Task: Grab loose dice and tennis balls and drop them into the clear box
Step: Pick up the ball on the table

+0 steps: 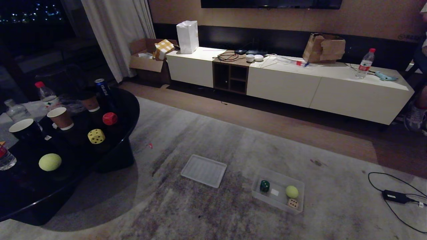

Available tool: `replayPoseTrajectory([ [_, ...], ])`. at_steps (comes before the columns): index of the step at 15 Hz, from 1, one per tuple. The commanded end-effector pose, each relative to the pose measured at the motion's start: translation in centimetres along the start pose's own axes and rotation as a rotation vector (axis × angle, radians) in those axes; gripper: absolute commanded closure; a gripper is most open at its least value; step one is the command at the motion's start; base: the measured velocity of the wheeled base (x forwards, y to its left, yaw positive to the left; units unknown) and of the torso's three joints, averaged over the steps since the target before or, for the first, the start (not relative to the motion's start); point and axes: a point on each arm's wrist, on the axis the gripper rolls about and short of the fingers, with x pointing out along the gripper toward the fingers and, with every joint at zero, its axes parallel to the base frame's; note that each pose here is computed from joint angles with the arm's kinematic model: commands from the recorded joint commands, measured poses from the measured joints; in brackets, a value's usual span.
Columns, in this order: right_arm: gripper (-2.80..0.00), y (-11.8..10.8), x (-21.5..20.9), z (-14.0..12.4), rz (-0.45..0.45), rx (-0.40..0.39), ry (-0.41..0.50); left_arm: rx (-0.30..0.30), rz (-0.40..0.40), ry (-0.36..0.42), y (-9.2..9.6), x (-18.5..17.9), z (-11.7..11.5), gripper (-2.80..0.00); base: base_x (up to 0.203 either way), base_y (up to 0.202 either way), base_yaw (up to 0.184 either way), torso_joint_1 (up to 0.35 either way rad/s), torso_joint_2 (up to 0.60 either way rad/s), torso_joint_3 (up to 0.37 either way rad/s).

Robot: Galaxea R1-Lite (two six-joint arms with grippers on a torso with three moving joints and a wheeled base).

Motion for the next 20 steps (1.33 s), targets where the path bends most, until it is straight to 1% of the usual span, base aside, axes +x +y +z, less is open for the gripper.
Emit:
replayPoseTrajectory([
  [1, 0.00, 0.00, 0.01, 0.00, -0.001, 0.001, 0.002, 0.000, 0.000, 0.004, 0.00, 0.02, -0.06, 0.00, 0.000, 0.000, 0.000, 0.000, 0.00, 0.000],
  [3, 0.00, 0.00, 0.01, 0.00, 0.000, 0.001, 0.002, 0.000, 0.000, 0.003, 0.00, 0.02, -0.04, 0.00, 0.003, -0.005, 0.116, 0.000, 0.00, 0.000],
  [20, 0.00, 0.00, 0.01, 0.01, -0.001, 0.001, 0.001, -0.001, 0.002, 0.003, 0.00, 0.02, -0.04, 0.00, 0.000, -0.008, 0.164, 0.002, 0.00, 0.003],
])
